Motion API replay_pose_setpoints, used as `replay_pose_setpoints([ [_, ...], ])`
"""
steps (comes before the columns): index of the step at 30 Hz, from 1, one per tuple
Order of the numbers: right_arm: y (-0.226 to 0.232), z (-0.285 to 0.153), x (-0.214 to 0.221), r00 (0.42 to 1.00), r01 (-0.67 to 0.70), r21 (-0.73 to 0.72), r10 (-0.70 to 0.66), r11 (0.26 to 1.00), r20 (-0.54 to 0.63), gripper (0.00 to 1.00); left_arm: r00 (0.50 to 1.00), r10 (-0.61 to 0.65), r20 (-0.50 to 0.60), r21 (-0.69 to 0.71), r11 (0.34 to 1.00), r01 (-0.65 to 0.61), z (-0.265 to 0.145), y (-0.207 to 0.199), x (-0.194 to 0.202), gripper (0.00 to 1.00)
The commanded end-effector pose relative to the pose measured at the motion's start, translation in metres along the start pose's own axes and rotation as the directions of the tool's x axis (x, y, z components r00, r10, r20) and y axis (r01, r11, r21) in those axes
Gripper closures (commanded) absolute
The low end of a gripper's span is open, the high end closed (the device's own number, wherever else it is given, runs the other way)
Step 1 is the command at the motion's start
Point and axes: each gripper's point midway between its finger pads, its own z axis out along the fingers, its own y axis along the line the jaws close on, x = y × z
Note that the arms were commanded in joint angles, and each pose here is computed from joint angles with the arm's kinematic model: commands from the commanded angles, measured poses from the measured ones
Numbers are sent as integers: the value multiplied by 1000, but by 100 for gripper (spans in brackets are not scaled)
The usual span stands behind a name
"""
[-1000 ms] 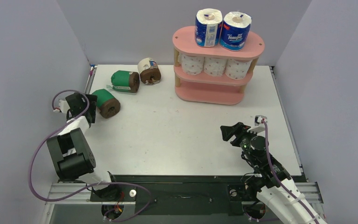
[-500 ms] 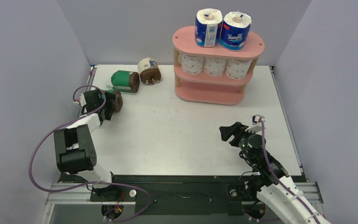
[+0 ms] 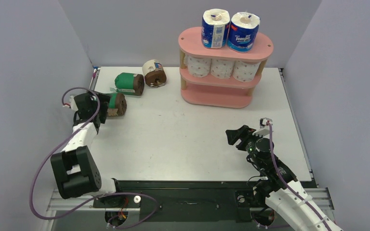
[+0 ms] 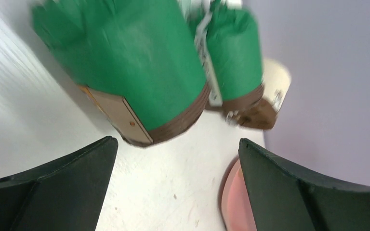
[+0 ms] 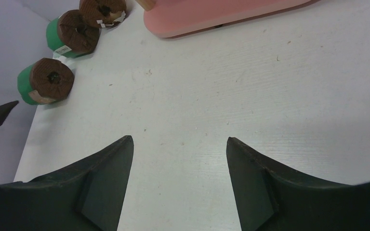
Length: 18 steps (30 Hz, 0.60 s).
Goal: Place and organize the paper towels onto the shelf
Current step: Adjust the paper towel at the center of the board.
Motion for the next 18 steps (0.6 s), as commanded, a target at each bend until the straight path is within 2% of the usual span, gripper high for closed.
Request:
replay_pose_setpoints([
  [1, 10, 3, -3, 1000, -12, -46, 13, 999, 15, 34, 978, -19, 208, 15, 1000, 16, -35, -12, -80, 3],
  [5, 11, 1, -3, 1000, -2, -54, 3, 999, 11, 34, 953, -34, 301, -56, 997, 53, -34, 3, -122, 4],
  [9, 11, -4, -6, 1000, 7, -54, -6, 998, 21, 34, 946, -5, 324, -88, 995, 35, -15, 5, -138, 3],
  [15, 8, -9, -16, 998, 40, -33, -39, 999, 53, 34, 964, 95, 249, -38, 995, -88, 26, -15, -139, 4],
  [18, 6, -9, -19, 997, 54, -24, -53, 998, 62, 34, 976, 123, 181, -45, 992, -116, 48, -9, -128, 3],
])
